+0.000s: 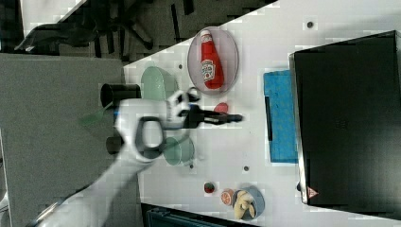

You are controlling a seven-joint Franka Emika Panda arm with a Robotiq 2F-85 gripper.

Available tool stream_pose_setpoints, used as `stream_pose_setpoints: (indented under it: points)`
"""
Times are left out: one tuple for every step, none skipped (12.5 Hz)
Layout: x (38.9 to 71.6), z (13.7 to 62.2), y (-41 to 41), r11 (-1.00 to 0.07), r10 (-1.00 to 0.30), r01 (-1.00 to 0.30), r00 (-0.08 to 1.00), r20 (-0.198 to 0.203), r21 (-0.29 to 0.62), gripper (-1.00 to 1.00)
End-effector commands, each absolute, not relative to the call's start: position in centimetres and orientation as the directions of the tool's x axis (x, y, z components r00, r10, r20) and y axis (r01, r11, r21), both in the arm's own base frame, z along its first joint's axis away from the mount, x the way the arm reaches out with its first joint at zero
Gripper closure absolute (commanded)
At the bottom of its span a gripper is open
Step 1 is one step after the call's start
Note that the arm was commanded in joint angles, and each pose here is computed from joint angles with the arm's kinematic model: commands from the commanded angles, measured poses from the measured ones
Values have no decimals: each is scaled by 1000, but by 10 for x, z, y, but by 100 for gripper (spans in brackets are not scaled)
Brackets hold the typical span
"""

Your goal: Flap open oven.

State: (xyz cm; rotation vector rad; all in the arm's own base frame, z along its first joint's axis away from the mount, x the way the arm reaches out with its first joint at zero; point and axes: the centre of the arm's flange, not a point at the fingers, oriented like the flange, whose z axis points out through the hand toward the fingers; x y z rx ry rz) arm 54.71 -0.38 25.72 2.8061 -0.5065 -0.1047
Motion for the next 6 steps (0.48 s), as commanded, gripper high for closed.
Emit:
stream_pose_setpoints:
  points:
    - [570,413,-21,-804,-586,-593,803,110,46,65]
    - [566,455,-26,-766,-642,-642,763,78,-34,65]
    - [558,493,-32,-743,-669,-666,741,57,-63,65]
    - [549,526,-35,-732,-681,-679,731,36,-58,65]
    - [540,555,-36,-735,-678,-676,735,25,-42,65]
    - [531,572,-34,-742,-671,-671,742,-7,3,65]
